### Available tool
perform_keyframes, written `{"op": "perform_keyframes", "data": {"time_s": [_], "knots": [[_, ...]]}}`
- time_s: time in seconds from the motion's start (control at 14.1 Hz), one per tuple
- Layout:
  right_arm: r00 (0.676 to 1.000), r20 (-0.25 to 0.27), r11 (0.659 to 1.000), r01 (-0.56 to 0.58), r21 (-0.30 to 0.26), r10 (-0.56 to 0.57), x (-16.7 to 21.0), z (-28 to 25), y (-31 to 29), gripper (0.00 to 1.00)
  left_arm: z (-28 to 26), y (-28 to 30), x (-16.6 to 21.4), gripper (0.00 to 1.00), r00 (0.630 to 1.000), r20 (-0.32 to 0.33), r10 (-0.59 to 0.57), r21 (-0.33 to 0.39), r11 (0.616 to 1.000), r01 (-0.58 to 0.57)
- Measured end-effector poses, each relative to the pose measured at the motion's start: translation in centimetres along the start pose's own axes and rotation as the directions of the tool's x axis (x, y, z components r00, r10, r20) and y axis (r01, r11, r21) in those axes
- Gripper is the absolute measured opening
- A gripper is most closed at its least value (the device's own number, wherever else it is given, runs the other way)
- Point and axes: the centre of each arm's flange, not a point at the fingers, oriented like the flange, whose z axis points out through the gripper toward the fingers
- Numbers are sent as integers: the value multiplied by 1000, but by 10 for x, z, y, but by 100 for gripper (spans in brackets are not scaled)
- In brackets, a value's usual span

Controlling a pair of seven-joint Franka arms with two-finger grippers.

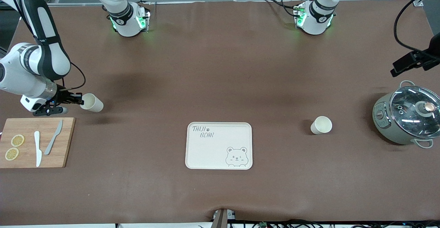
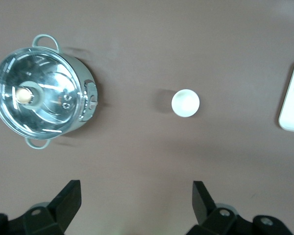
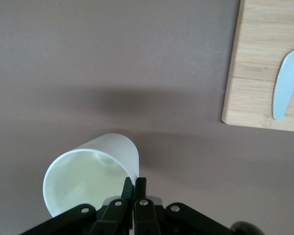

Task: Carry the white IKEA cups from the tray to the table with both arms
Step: 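Set the cup beside the cutting board and open the right gripper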

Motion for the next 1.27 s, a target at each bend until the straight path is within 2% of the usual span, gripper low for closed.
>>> {"op": "perform_keyframes", "data": {"time_s": [0.35,0.64,0.71,1.06,1.27], "knots": [[999,49,1000,-6,17,5,-8,26,2,2,-13,-1,-28,100,999,-2,45,1,999,-45],[999,50,1000,-10,13,9,-8,39,5,2,-6,6,-38,100,998,16,61,4,998,-61],[999,52,1000,-10,13,9,-9,39,5,7,-4,7,-38,100,998,19,62,4,998,-62],[997,73,1000,-2,24,0,-10,42,1,59,-1,30,-42,100,994,24,104,9,994,-104],[995,98,999,7,43,-12,0,22,-1,90,-2,36,-43,100,993,23,117,10,993,-117]]}}
